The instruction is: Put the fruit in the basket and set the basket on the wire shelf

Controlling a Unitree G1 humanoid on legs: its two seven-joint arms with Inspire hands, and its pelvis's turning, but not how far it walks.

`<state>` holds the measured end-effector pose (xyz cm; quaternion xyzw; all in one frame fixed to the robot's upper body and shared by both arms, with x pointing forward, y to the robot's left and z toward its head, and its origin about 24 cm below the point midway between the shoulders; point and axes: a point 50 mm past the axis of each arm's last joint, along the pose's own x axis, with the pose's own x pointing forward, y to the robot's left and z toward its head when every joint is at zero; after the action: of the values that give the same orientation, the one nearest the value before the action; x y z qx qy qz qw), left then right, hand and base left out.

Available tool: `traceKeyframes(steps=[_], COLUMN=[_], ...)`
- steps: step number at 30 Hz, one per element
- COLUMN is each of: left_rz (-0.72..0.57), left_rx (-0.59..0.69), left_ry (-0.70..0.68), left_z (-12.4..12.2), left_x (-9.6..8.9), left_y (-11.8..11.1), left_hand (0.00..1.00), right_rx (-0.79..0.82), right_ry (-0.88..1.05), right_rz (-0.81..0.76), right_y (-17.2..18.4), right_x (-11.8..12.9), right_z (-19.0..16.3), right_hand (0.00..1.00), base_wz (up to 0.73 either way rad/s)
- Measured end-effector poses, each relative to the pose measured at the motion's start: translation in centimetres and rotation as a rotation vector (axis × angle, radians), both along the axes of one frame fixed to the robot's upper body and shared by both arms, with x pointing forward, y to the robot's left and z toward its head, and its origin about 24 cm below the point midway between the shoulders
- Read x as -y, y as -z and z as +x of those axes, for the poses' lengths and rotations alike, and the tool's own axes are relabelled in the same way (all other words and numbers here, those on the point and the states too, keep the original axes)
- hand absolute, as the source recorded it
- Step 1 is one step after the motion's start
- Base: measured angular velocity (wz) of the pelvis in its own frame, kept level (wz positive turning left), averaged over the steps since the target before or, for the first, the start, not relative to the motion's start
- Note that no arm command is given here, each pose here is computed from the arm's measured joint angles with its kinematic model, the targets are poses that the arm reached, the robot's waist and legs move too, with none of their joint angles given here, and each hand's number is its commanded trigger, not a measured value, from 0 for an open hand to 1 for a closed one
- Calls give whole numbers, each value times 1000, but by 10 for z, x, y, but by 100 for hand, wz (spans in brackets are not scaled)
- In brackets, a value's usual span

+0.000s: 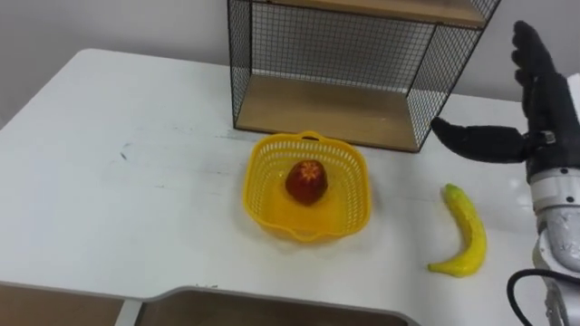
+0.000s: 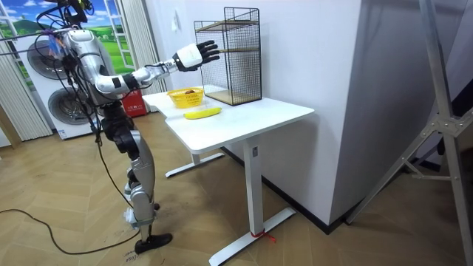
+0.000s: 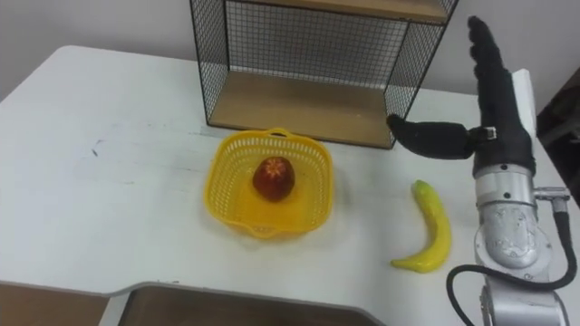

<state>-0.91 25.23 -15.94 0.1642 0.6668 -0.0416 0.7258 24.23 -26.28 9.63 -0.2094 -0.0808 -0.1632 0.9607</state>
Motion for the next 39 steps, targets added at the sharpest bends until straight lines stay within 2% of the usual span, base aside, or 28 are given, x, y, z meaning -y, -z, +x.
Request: traceKeyframes(steps=[8,19,31,39], left_rz=[11,13,22,34], left_rx=[-17,-18,-29,-32], left_ry=[-19,-13,-26,-29], left_z=[0,1,-1,0], left_x=[1,1,0,-1], left_y=[1,1,0,-1], left_hand=[0,0,0,0], right_rx=[-115,-187,-303,-487], right_ry=[131,147,68,-15], right_rz=[48,73,96,82], right_y=[30,45,57,84], right_x=[17,22,20,17], right_z=[-2,0,4,-1], right_hand=[0,0,0,0], base_wz=[-7,-4,0,0])
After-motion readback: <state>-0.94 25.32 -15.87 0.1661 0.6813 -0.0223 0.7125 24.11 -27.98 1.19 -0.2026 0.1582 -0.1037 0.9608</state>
